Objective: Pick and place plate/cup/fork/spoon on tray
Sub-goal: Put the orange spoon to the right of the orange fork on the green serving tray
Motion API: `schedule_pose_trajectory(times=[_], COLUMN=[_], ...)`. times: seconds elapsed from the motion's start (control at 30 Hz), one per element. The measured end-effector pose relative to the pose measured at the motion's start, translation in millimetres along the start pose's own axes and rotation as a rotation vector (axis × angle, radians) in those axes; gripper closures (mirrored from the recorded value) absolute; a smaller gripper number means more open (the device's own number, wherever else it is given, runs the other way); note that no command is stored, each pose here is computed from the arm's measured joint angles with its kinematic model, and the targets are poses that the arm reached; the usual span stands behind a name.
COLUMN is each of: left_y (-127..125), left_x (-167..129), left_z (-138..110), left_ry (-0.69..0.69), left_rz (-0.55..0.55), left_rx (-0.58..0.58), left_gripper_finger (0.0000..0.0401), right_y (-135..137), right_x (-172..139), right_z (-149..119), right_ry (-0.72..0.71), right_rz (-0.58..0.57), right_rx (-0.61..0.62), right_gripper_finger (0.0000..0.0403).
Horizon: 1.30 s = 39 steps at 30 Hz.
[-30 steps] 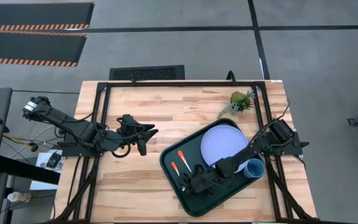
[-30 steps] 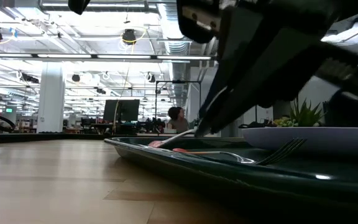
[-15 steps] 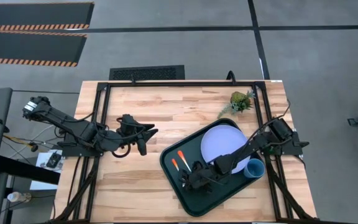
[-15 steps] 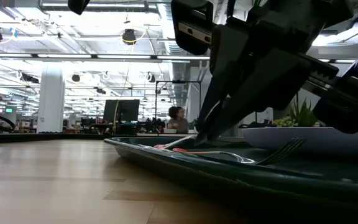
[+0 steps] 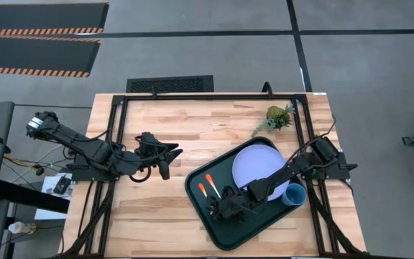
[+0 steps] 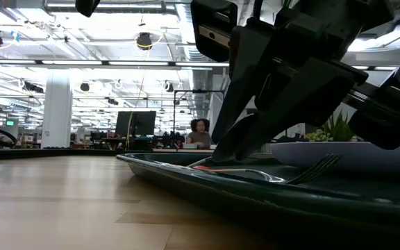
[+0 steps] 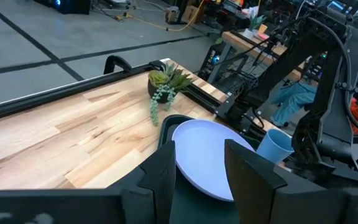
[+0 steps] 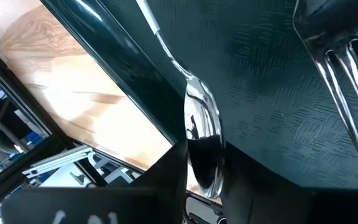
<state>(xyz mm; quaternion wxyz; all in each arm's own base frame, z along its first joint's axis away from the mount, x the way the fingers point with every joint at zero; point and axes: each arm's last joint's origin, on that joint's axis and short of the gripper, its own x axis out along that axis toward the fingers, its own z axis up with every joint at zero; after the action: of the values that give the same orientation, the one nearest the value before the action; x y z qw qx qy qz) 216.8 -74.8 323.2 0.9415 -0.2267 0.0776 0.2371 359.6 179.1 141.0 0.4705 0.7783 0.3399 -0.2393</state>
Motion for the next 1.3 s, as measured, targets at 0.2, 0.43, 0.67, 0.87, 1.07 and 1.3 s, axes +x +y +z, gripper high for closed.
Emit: schedule_pose_trajectory(times=[0.2, 0.43, 0.67, 0.87, 1.07, 1.3], left_y=[0.0, 0.0, 0.0, 0.0, 0.0, 0.0], left_x=[0.0, 0.0, 0.0, 0.0, 0.0, 0.0], left_z=[0.0, 0.0, 0.0, 0.1, 0.1, 0.1], left_ry=[0.000, 0.000, 0.000, 0.000, 0.000, 0.000], left_rz=[0.000, 0.000, 0.000, 0.000, 0.000, 0.000], left_rx=[0.002, 0.005, 0.006, 0.005, 0.005, 0.007], left_gripper_finger=[0.0280, 0.0280, 0.0280, 0.0280, 0.0280, 0.0280], right_y=[0.4, 0.8, 3.0, 3.1, 3.0, -1.3], right_x=[0.0, -0.2, -0.3, -0.4, -0.4, -0.6], right_z=[-0.3, -0.6, -2.4, -2.5, -2.6, -7.8], right_ry=[0.003, 0.005, 0.023, 0.024, 0.024, 0.048], right_rz=[0.004, 0.008, 0.030, 0.031, 0.031, 0.011], right_rx=[0.000, 0.001, 0.001, 0.001, 0.002, -0.005], right_gripper_finger=[0.0272, 0.0237, 0.0219, 0.0219, 0.0222, 0.0217])
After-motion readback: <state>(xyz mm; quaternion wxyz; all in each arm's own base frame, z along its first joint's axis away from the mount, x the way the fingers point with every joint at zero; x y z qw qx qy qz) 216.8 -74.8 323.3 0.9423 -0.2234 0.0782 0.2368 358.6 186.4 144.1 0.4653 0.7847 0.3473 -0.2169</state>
